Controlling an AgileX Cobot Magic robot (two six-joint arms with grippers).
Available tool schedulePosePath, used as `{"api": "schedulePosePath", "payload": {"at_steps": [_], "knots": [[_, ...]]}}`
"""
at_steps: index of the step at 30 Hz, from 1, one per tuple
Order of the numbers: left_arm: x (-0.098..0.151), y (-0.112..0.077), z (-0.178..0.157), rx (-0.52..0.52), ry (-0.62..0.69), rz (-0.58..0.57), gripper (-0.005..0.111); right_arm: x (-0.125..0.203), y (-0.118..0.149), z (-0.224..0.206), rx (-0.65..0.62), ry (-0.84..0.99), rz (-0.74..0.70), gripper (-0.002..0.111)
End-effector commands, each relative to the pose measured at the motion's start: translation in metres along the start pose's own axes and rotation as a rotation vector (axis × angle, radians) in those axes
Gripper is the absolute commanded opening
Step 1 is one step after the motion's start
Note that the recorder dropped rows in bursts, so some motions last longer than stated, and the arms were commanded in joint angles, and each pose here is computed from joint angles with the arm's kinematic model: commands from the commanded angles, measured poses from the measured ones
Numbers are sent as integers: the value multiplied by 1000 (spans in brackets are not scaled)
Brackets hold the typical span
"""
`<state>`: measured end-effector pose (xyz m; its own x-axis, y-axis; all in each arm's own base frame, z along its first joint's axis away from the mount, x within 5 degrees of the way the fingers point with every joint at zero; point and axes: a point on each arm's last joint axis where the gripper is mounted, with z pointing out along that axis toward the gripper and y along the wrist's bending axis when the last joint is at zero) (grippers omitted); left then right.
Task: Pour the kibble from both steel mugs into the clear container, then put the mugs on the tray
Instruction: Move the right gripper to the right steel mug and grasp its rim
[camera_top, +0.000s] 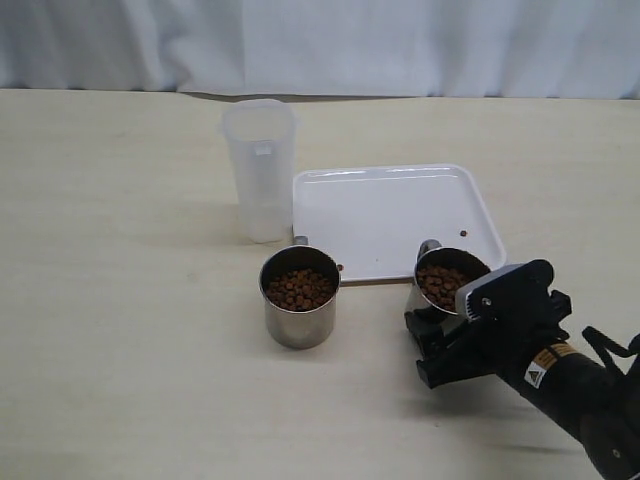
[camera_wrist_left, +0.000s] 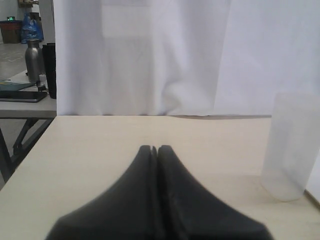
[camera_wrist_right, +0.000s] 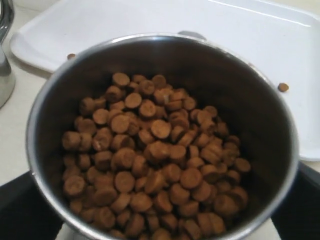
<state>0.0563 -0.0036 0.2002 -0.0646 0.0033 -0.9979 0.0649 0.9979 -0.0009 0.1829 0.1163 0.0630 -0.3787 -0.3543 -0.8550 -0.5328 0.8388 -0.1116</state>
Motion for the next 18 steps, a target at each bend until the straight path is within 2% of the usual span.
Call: {"api": "schedulePosePath", "payload": {"at_steps": [1,18], "knots": [[0,0,0,-1,-9,-6,0,0,-4,-1,42,-5,41,110],[0,0,0,-1,-9,-6,0,-6,-2,6,24,-38,5,110]]}}
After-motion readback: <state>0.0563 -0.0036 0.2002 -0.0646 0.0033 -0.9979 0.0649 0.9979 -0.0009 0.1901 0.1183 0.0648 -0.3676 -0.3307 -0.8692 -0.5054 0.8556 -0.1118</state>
